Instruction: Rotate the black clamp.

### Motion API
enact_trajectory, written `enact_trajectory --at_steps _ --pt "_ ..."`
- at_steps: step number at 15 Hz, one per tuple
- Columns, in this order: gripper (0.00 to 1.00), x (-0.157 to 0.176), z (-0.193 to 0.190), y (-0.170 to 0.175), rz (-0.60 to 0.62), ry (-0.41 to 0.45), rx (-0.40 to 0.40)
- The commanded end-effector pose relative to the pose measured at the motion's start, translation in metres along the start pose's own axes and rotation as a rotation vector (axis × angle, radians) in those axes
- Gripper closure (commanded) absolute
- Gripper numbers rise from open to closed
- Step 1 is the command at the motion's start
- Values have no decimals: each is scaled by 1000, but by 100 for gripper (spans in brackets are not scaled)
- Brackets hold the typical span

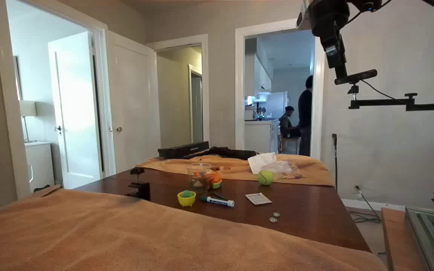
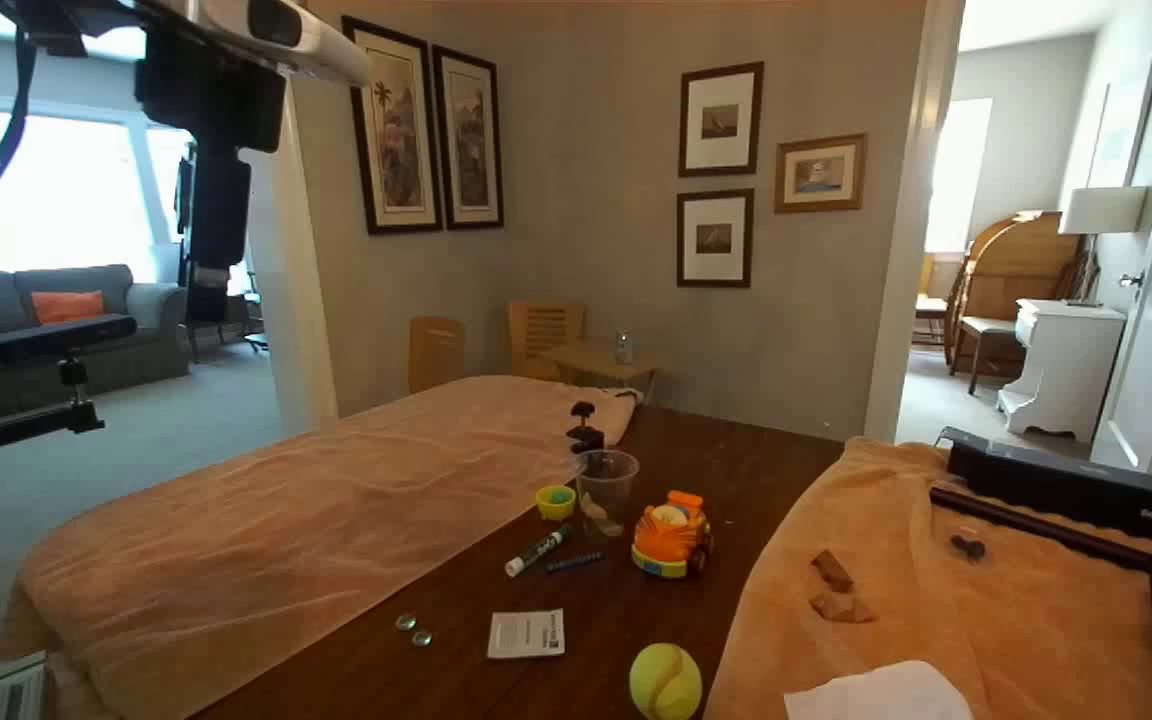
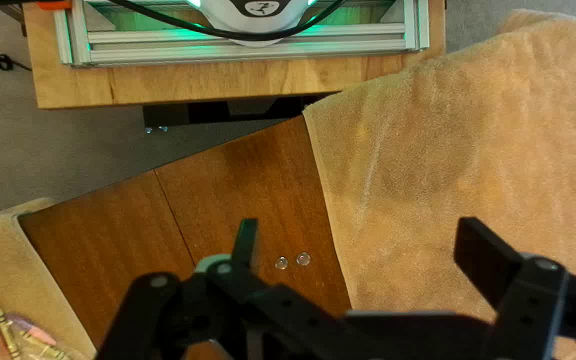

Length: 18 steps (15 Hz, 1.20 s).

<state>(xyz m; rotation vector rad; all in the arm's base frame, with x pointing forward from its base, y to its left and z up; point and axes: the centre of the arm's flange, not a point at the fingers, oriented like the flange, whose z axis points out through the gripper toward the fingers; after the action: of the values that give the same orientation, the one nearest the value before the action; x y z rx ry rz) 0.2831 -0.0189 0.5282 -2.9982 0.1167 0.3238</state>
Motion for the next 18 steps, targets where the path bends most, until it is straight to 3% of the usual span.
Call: enact_trajectory --at_steps 1,11,13,18 --pt "0 0 0 0 0 1 0" --pt "0 7 1 -1 0 -2 -4" --pt "0 30 4 -8 -12 -23 -26" --pt "0 127 16 -45 -89 -59 -98"
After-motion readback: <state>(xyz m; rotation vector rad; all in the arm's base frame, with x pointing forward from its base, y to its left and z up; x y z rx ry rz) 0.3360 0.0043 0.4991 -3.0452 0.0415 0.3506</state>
